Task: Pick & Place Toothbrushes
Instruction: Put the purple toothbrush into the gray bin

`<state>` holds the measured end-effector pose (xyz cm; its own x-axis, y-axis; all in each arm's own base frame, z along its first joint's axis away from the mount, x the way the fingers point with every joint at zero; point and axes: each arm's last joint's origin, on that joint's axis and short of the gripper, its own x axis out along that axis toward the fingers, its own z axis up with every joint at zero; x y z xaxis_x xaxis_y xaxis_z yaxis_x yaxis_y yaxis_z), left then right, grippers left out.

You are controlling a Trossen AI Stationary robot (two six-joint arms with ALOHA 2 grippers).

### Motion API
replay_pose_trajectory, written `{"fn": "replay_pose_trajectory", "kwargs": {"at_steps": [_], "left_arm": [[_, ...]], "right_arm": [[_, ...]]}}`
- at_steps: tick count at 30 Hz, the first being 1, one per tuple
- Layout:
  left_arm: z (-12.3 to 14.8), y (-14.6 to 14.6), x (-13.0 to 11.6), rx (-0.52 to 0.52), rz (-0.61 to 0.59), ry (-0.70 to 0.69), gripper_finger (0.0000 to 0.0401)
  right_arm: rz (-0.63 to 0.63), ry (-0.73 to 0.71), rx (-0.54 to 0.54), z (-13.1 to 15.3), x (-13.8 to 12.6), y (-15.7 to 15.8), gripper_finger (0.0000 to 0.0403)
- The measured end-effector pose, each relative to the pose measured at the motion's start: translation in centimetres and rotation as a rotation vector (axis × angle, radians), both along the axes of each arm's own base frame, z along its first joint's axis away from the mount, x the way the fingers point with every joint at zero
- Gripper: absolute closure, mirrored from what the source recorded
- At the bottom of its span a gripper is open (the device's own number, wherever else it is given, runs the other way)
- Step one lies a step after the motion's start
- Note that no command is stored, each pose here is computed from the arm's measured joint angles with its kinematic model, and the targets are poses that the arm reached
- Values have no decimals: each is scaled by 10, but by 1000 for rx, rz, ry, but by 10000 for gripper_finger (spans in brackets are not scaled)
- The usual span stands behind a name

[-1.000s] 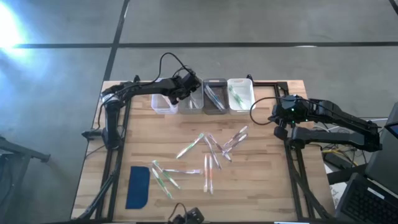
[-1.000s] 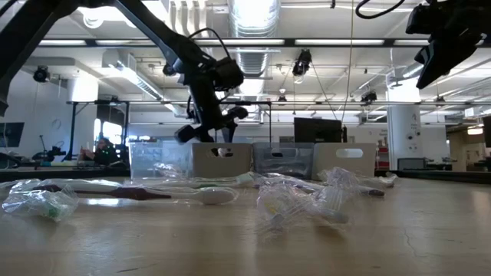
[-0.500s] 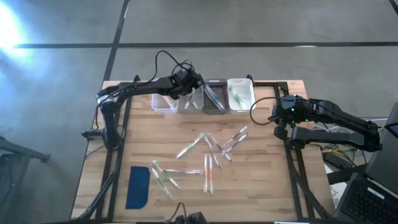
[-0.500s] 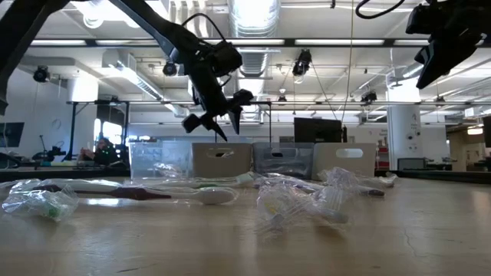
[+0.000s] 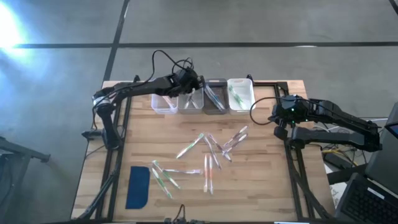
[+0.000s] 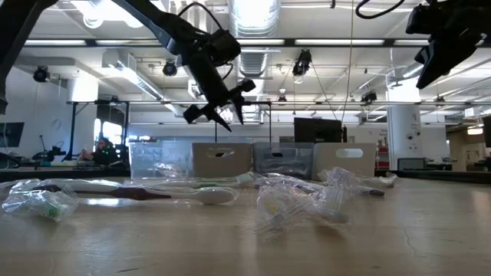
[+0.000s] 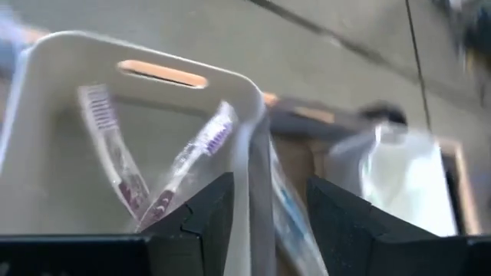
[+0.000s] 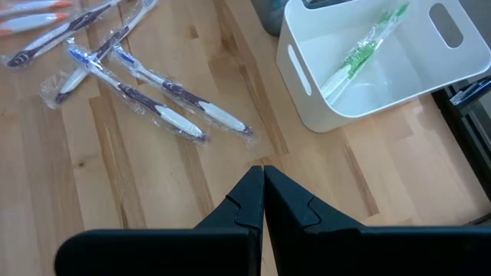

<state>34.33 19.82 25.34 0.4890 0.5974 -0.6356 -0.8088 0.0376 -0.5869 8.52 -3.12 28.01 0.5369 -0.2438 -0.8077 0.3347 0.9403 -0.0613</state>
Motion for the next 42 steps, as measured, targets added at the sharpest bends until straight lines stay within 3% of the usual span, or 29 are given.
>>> {"fn": "replay_pose_trajectory", "kwargs": {"at_steps": [4,14,28,42], "left_arm": [[3,-2,0,61,-194,130,244],[-12,-2,6,12,-410,287,279],[-27,-3,0,-89,-440,414,281],[-32,-4,-3,-79,-492,503,204]], "right_arm": [[0,0,0,0,0,0,394],[1,0,0,0,0,0,394],[0,0,0,0,0,0,394],[0,0,0,0,0,0,394]]}}
